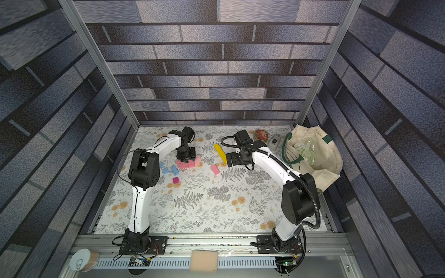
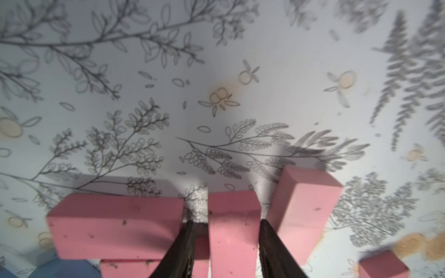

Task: Assemble the letter v with building blocks
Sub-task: Pick up the building block from the center of the board.

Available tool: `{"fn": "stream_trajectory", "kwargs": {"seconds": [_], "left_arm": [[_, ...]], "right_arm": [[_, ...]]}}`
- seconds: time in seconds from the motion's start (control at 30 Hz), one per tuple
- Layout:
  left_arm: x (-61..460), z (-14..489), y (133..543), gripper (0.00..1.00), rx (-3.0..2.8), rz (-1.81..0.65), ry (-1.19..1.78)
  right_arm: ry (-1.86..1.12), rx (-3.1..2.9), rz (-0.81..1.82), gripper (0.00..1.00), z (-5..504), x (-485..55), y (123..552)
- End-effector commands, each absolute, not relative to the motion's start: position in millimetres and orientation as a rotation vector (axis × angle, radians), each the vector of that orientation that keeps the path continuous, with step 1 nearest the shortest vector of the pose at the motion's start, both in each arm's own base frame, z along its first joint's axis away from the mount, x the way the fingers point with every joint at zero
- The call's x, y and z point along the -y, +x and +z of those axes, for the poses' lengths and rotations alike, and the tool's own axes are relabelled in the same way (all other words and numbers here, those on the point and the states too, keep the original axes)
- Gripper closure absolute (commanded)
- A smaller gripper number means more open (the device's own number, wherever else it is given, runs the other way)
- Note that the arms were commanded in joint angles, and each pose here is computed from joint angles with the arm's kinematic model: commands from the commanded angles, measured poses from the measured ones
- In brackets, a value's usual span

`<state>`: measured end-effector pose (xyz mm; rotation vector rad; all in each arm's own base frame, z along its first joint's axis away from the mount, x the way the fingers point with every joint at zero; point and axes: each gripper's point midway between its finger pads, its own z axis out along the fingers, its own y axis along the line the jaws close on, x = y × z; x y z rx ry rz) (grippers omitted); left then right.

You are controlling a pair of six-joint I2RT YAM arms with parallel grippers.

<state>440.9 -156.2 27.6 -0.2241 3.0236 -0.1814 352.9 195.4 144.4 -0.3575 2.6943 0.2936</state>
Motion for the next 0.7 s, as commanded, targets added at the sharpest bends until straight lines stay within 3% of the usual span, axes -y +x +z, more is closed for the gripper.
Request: {"fn": "stream_trajectory", "kwargs": {"seconds": [0.0, 0.23, 0.37, 0.47, 0.67], "left_arm": [[150, 25, 423, 0.55, -3.049, -0.132, -0.156], [150, 14, 407, 0.55, -3.071, -0.154, -0.152], [159, 18, 407, 0.65, -3.059, -0.211, -0.171], [180, 45, 409, 0.74, -3.006, -0.361, -0.224], [227, 101, 388, 0.77, -2.876, -0.560, -0.357]], "right_arm": [[-0.332, -2.680, 0.325, 0.00, 151, -197, 353], [-0.319, -2.681, 0.342, 0.00, 152, -197, 351], [-0.317, -2.683, 0.339, 0.00, 152, -196, 350], [-0.318, -2.680, 0.333, 0.00, 156, -195, 348], [-0.317, -2.664, 0.271, 0.00, 166, -179, 342]]}}
